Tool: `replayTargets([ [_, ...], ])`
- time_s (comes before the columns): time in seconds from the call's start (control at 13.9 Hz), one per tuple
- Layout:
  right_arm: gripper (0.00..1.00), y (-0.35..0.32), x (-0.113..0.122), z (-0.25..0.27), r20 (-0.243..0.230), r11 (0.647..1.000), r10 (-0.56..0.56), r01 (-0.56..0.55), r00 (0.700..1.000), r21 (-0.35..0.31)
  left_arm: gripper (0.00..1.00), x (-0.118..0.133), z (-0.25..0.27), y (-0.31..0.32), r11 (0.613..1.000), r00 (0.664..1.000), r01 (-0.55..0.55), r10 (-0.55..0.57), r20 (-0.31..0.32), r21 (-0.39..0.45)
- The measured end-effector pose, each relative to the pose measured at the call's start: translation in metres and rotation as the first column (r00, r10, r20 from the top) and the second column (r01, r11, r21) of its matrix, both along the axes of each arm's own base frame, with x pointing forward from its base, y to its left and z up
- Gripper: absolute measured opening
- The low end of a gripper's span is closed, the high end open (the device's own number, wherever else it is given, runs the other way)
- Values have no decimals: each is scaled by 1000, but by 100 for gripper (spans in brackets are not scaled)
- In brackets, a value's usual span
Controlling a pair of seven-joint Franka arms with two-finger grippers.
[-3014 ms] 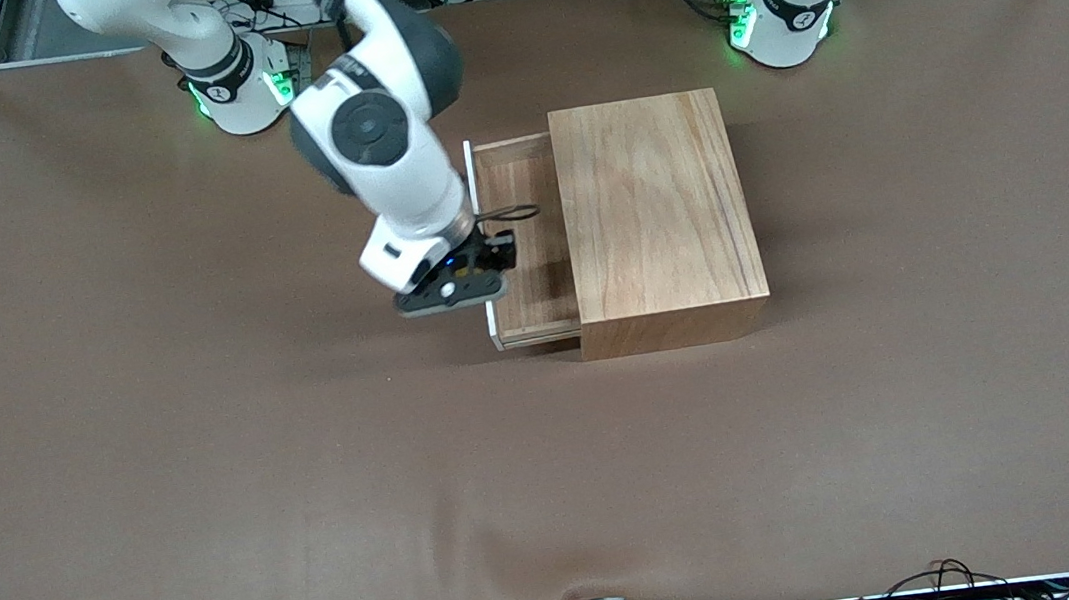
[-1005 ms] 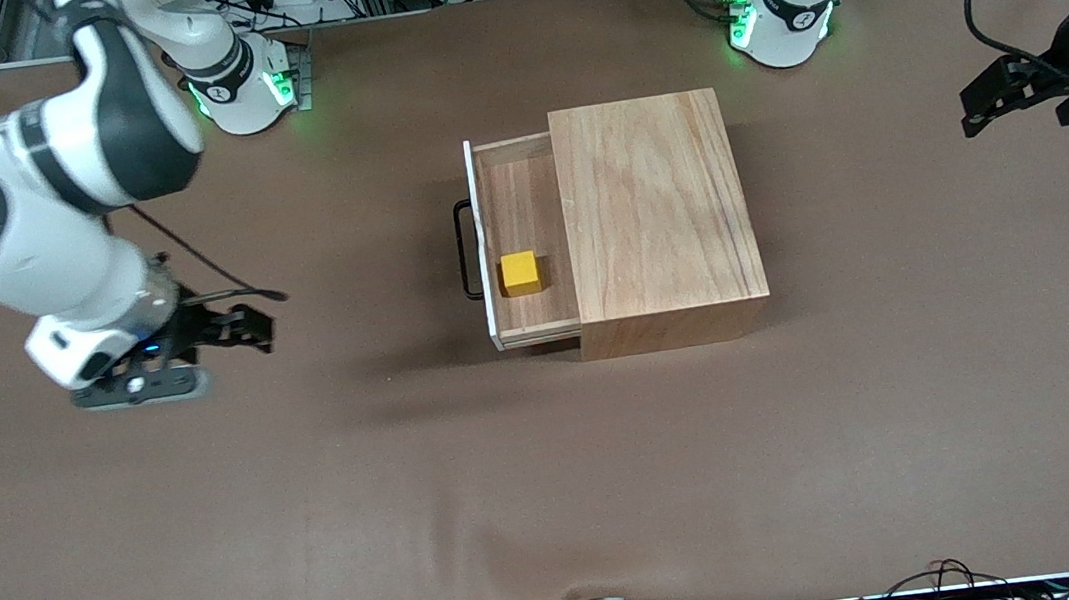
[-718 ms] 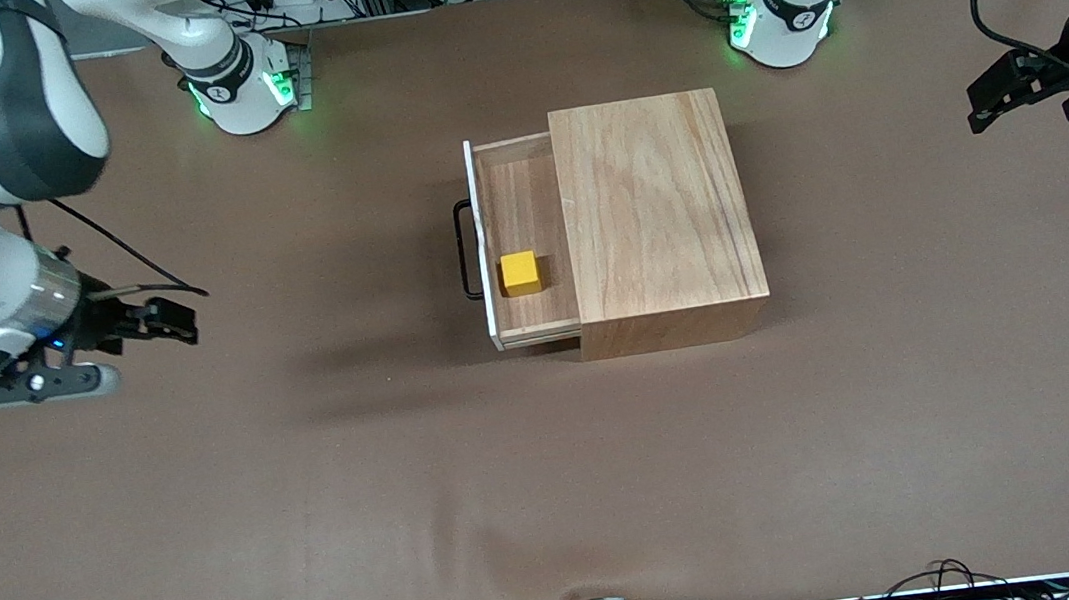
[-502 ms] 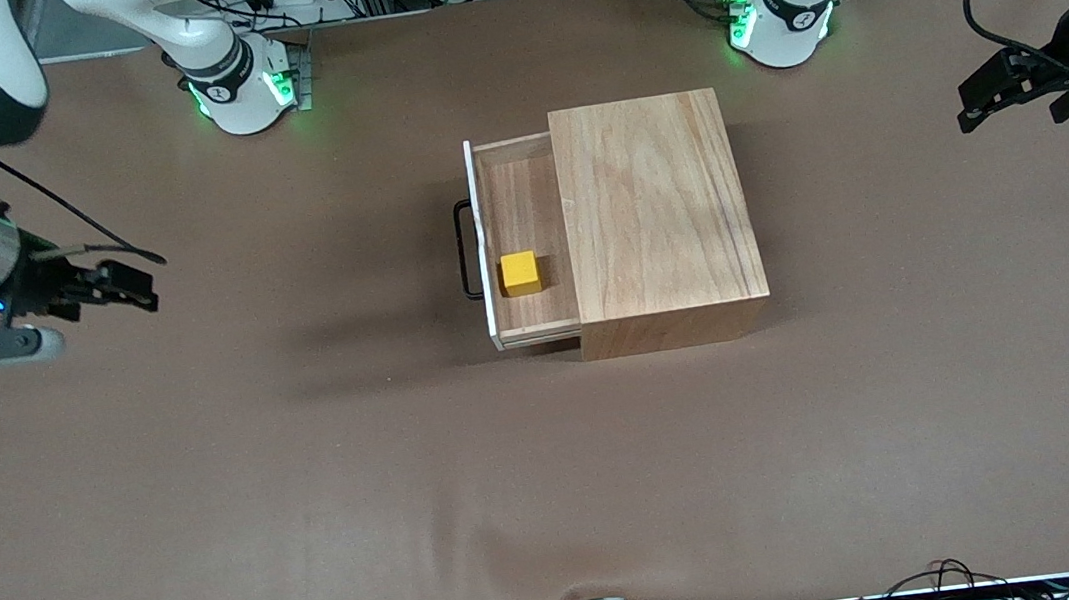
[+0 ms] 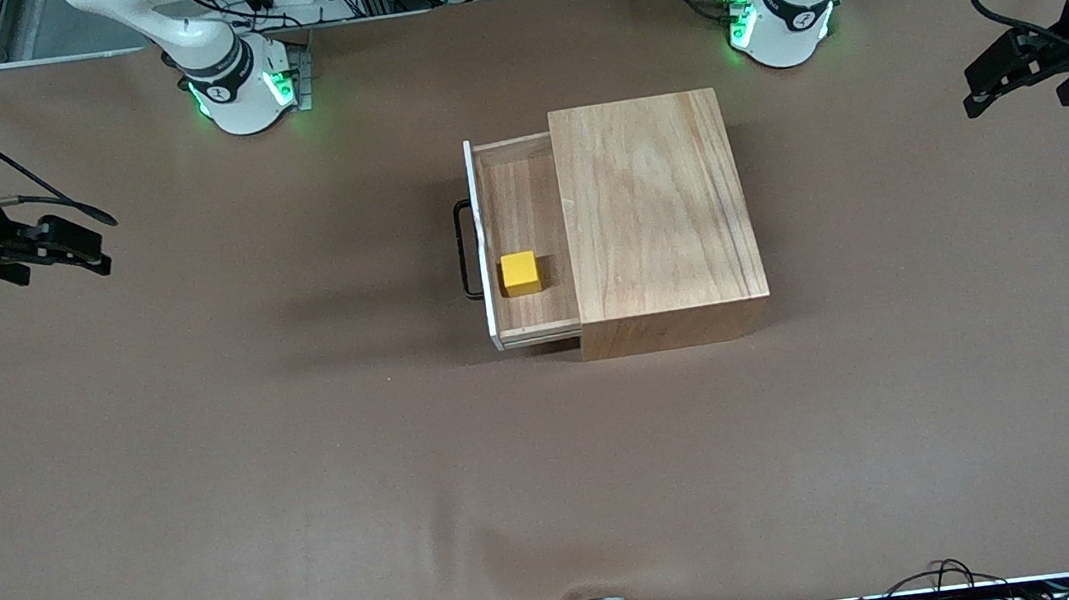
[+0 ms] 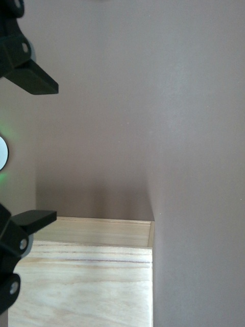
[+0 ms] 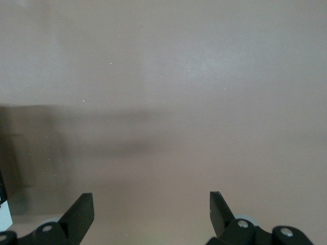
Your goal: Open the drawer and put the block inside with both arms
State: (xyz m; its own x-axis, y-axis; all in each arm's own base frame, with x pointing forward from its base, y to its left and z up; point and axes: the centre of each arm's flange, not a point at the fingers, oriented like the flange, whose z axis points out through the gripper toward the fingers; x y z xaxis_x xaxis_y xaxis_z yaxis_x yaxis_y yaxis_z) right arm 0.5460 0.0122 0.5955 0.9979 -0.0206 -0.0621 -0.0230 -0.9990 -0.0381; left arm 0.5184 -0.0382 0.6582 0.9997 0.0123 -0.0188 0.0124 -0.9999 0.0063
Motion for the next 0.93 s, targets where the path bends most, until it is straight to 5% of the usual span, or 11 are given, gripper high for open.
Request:
replayTargets([
  [0.93,100,-11,-12,25,-7,1000,7,-7,1000,-1,100,1,12,18,999,999,-33,33,25,-4],
])
